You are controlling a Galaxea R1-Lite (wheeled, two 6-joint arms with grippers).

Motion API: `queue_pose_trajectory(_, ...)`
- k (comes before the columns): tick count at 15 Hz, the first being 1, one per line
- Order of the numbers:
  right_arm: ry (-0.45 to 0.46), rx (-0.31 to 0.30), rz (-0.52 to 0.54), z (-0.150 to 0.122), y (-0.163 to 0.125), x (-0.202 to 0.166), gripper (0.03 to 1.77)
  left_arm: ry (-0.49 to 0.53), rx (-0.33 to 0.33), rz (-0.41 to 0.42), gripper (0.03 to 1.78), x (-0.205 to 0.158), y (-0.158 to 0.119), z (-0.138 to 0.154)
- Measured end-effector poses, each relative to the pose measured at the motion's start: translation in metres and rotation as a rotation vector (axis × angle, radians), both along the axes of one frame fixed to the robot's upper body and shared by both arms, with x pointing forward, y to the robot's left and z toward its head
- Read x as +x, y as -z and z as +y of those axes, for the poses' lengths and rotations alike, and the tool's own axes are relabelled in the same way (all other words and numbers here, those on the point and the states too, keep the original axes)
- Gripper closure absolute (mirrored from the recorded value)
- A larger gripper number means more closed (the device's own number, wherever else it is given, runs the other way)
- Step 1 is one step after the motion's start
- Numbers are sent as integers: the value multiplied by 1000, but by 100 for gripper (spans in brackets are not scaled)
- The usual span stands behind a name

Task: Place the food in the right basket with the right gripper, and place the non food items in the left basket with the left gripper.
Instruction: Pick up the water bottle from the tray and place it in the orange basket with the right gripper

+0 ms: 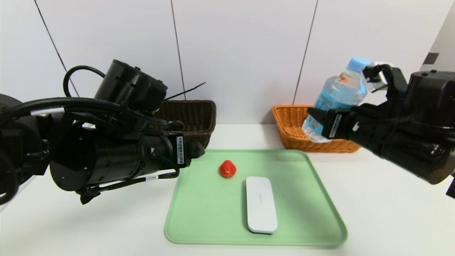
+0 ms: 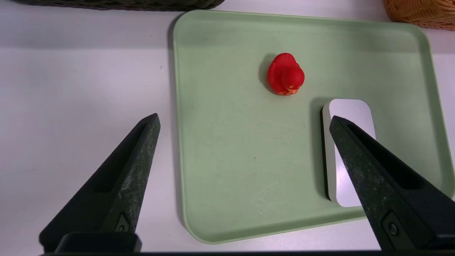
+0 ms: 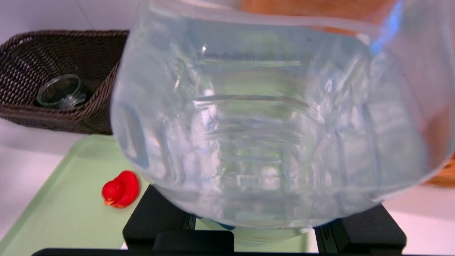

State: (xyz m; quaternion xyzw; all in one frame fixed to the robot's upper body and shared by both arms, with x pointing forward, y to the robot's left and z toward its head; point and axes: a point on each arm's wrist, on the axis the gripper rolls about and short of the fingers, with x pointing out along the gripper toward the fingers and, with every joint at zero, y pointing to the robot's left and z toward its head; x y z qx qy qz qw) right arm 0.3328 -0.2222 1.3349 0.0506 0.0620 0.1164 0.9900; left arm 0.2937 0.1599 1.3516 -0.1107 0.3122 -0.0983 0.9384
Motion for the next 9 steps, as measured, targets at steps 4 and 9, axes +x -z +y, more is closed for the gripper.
queue_pose_trajectory(4,-50,15,-21,-24,-33,30,95,-1,2,-2,12,-1,-1,1)
queue_pose_trajectory(9,-28,4,28,-33,-18,87,95,2,1,-9,12,-3,-3,2)
